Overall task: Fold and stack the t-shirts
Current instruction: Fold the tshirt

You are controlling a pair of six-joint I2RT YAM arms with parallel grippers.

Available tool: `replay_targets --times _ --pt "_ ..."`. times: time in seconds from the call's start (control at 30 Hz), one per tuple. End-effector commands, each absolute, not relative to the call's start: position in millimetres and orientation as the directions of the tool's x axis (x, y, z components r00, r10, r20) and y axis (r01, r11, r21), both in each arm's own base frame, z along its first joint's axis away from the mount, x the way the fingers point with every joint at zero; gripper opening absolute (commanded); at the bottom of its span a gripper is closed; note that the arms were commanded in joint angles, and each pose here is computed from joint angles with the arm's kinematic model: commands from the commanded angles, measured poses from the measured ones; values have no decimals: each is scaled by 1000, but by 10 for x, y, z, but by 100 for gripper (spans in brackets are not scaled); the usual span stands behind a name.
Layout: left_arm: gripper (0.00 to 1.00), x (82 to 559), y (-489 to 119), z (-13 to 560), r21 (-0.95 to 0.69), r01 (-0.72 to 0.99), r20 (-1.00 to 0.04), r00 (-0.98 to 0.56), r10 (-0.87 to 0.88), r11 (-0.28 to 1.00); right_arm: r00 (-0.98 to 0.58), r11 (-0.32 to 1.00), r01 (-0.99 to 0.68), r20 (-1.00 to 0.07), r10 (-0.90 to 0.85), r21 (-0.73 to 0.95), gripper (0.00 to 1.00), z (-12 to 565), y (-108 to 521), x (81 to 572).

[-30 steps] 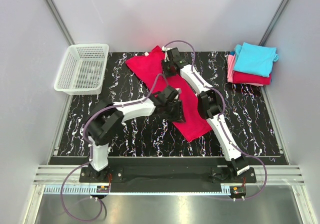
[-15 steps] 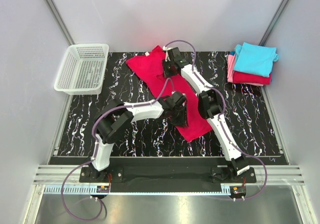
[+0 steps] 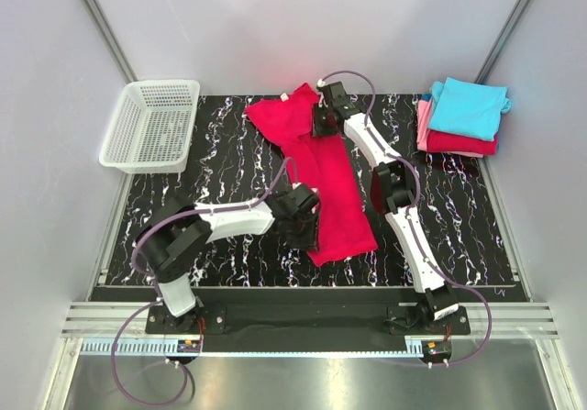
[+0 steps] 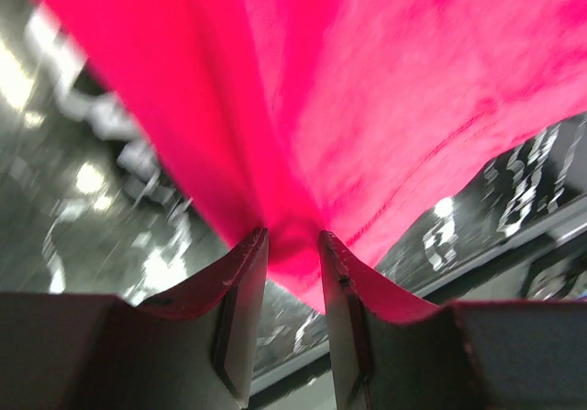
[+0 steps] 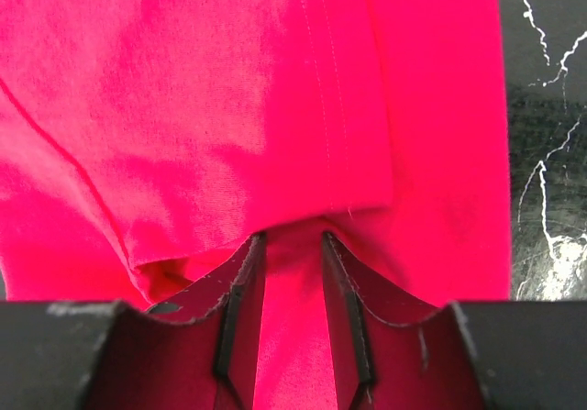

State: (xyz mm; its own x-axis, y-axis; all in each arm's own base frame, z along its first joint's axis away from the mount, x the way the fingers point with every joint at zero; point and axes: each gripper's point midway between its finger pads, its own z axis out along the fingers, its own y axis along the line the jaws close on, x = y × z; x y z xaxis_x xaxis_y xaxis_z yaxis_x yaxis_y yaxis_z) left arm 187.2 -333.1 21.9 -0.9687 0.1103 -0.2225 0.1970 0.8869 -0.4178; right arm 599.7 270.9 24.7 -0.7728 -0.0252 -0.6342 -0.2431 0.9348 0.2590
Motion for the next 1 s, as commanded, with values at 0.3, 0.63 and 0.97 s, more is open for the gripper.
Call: replay_targets --times 0.3,0.63,0.97 --pt "37 937 -2416 75 -304 188 -25 -982 189 934 -860 945 -31 -491 141 324 33 -25 2456 5846" --pt "38 989 -2468 361 -358 196 -129 -979 160 913 -892 929 -86 -443 89 360 23 79 2689 5551" --pt "41 1658 -3141 1245 -452 308 -423 -900 103 837 -903 944 -126 -430 18 305 21 57 2787 5313"
